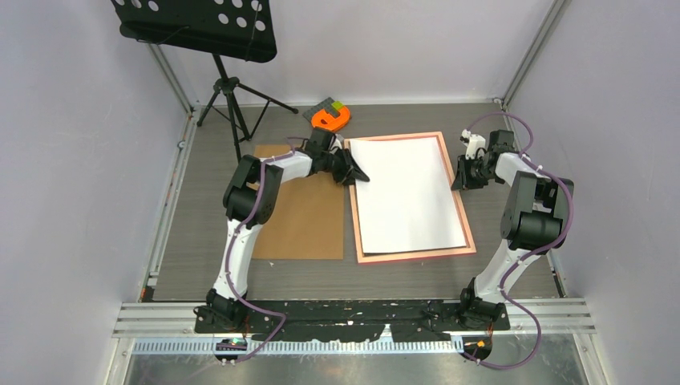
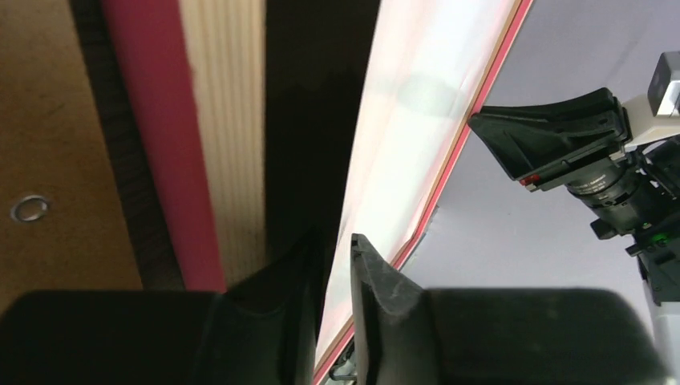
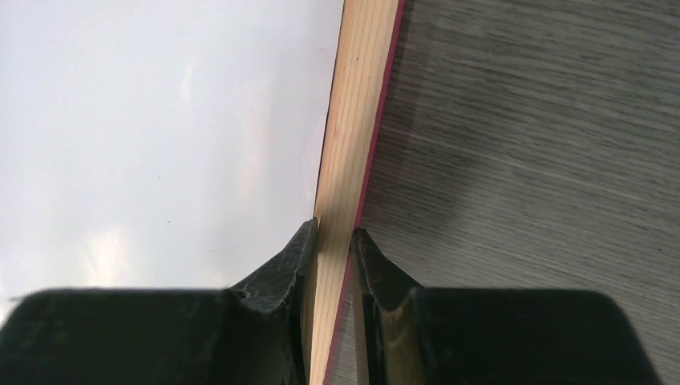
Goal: Put the photo into the frame
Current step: Adjust the photo frame at the center of the board.
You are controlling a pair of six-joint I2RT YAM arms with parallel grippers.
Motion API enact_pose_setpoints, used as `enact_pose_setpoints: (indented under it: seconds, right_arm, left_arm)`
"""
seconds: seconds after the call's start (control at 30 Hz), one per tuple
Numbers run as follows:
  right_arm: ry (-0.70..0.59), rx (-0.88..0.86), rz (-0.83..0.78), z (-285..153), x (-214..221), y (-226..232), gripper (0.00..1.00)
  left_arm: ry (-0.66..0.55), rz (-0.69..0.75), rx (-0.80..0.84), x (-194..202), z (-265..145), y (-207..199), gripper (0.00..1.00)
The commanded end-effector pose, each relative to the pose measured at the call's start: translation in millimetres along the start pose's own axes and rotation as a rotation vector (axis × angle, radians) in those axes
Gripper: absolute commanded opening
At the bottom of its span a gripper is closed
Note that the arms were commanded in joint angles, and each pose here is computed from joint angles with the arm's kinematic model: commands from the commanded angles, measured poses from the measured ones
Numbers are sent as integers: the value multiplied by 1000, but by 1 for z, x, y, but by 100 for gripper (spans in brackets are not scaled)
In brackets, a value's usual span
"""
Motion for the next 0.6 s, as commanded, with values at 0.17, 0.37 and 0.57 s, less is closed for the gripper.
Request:
enact_pose_setpoints:
  seconds: [0.17, 0.37, 0.57]
  right_arm:
    - [38, -55, 1, -5, 11, 20, 6]
    - [30, -51, -4, -8, 10, 20, 6]
    - [29, -46, -8, -10, 10, 20, 6]
  left_arm:
    - [-23, 26, -46, -1, -17, -7, 44]
    - [-31, 41, -84, 4, -28, -8, 55]
    - [-43, 155, -186, 4, -43, -14, 65]
Point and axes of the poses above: each gripper's point midway between its finger pads, its own z axis out along the fingers, its own y axis along the line the jaws close on, x = y × z, the point moved 1 cm from there along -z, back along the fingers, and after that the axes turned 8 degrees about z, right-handed, at the moved point
